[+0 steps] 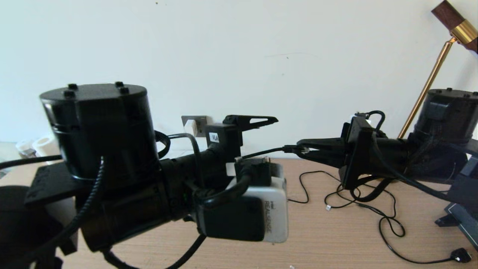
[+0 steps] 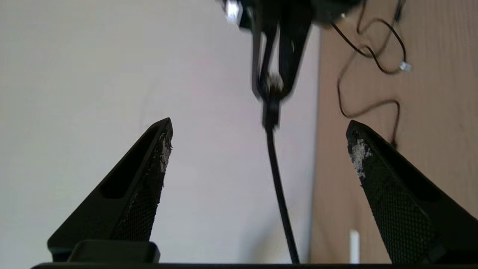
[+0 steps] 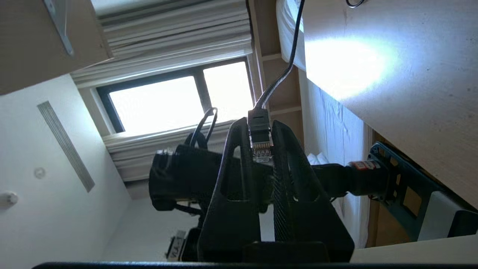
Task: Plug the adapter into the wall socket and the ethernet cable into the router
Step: Hand it to the other hand
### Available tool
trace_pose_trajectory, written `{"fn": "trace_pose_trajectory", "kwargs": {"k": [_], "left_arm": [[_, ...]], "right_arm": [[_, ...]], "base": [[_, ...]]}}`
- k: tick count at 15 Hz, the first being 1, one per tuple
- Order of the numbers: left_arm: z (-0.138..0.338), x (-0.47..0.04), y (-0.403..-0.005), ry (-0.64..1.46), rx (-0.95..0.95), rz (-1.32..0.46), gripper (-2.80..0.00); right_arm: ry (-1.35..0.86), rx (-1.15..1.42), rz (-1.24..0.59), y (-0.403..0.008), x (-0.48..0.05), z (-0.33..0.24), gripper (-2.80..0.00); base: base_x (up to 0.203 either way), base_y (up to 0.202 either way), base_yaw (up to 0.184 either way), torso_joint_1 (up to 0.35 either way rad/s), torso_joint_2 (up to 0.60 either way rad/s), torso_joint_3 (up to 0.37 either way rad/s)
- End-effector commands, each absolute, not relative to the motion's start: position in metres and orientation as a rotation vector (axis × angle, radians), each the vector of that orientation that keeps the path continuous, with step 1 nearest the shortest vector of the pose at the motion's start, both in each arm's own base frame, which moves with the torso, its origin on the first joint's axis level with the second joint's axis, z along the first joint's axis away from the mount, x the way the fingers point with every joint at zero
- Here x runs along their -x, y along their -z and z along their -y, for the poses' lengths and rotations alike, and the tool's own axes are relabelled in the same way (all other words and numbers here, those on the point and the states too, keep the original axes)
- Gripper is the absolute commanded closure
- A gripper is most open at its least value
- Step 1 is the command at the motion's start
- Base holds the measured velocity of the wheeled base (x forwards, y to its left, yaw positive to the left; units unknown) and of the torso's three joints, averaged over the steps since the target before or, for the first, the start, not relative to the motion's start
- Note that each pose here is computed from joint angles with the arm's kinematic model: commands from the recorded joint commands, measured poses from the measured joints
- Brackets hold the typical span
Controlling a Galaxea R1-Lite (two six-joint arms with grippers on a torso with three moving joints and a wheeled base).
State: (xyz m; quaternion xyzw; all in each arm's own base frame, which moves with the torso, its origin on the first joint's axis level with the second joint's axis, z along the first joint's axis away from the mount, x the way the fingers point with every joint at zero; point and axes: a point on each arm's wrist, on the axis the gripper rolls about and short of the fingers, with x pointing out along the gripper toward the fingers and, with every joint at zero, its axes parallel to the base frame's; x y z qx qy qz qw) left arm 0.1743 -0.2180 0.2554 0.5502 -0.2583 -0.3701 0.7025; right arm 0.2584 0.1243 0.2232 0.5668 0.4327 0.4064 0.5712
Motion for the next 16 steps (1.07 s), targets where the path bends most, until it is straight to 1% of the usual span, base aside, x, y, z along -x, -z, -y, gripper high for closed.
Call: {"fn": "trace_pose_trajectory", "kwargs": {"k": [1, 5, 7, 9, 12, 16], "left_arm": [[0.221, -0.176, -0.257, 0.828, -1.226, 0.626, -2.8], [0.227, -0.193, -0.253, 0.871, -1.199, 0.77, -2.8], [0.217, -0.209, -0.247, 0.903, -1.192, 0.776, -2.8], [0.207, -0.221, -0.247, 0.953, -1.176, 0.818, -2.8], [0.192, -0.233, -0.257, 0.961, -1.164, 0.921, -2.8], [0.193, -0.234, -0.259, 0.949, -1.17, 0.949, -2.8]], "right_arm": [[-0.948, -1.349, -1.046, -0.22, -0.266, -0.13, 0.0], [-0.981, -1.43, -1.083, -0.244, -0.273, -0.134, 0.0], [-1.013, -1.451, -1.125, -0.254, -0.275, -0.135, 0.0], [-1.04, -1.433, -1.18, -0.253, -0.277, -0.136, 0.0], [-1.051, -1.423, -1.205, -0.252, -0.277, -0.136, 0.0], [-1.056, -1.425, -1.223, -0.252, -0.277, -0.137, 0.0]], "base": [[0.0, 0.0, 0.0, 0.0, 0.0, 0.0], [0.0, 0.0, 0.0, 0.0, 0.0, 0.0], [0.0, 0.0, 0.0, 0.0, 0.0, 0.0], [0.0, 0.0, 0.0, 0.0, 0.0, 0.0], [0.0, 0.0, 0.0, 0.0, 0.0, 0.0], [0.0, 0.0, 0.0, 0.0, 0.0, 0.0]]}}
